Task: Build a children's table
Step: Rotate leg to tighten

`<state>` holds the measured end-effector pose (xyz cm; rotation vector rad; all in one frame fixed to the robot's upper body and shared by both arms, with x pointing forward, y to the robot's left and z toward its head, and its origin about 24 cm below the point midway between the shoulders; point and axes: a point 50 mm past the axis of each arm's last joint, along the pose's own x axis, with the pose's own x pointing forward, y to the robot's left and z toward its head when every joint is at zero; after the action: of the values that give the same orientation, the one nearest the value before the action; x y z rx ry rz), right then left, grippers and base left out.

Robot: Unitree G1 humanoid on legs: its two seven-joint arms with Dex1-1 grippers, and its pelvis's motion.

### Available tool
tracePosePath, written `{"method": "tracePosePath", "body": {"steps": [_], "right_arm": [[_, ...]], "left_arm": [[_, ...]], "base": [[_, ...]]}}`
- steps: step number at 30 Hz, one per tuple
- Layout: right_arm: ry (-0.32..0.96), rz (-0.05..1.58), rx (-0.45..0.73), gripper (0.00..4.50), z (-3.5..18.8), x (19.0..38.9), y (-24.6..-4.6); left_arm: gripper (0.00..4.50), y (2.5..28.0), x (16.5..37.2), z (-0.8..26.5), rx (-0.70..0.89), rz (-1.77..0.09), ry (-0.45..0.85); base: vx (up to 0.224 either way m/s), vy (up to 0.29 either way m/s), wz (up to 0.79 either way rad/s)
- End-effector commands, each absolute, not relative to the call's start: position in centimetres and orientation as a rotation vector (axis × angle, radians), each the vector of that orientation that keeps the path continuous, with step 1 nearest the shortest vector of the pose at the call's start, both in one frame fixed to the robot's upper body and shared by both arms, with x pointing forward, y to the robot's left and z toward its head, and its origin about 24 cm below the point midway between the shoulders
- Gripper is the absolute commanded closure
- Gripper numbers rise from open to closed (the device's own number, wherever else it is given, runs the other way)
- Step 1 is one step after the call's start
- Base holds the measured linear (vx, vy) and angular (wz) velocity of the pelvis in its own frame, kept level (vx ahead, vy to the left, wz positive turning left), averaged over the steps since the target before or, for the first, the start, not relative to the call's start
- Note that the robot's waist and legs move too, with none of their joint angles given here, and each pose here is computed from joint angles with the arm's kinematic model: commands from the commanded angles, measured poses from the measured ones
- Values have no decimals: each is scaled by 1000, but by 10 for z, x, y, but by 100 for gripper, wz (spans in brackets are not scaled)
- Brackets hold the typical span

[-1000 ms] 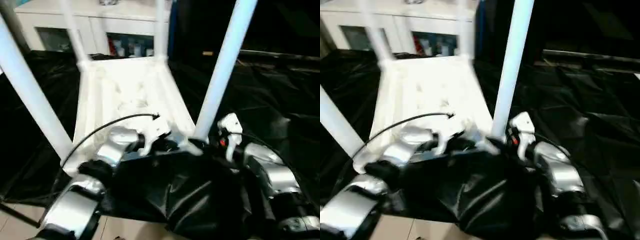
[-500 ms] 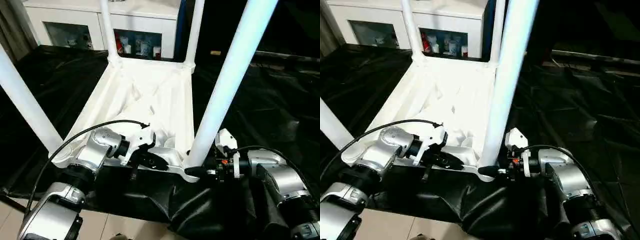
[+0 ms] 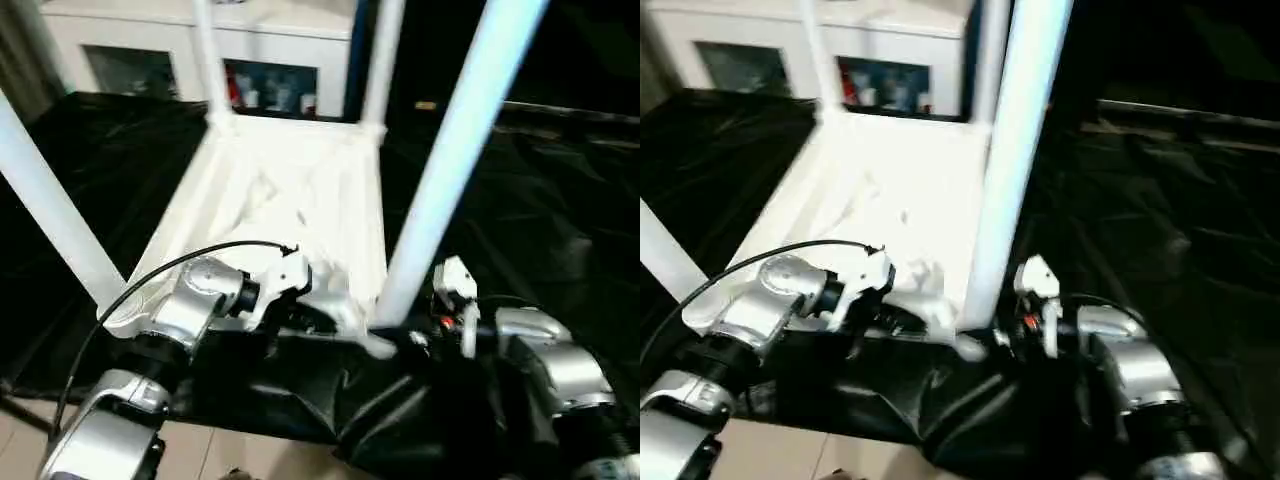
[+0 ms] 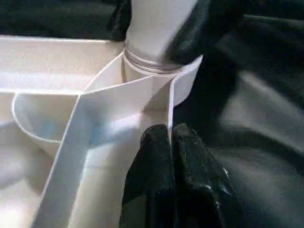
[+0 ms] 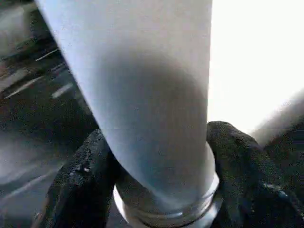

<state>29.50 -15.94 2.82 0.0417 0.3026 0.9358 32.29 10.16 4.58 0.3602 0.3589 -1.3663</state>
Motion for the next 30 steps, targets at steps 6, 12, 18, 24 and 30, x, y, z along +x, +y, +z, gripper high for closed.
{"method": "tracePosePath", "body": {"steps": [6, 12, 18, 24, 30], "right_arm": [[388, 557, 3, 194, 3, 309, -142], [304, 663, 33, 165, 14, 310, -125], [278, 753, 30, 99, 22, 310, -132], [262, 1068, -28, 99, 41, 294, -150], [261, 1187, -83, 99, 52, 289, -164]], "left_arm": [[450, 53, 344, 58, 288, -1088, 214], [450, 39, 340, 60, 256, -1139, 182], [450, 47, 335, 58, 268, -1228, 187], [450, 71, 321, 55, 277, -1447, 243], [450, 90, 312, 55, 279, -1584, 343]], "base": [[0, 0, 0], [0, 0, 0], [0, 0, 0], [0, 0, 0], [0, 0, 0]]}}
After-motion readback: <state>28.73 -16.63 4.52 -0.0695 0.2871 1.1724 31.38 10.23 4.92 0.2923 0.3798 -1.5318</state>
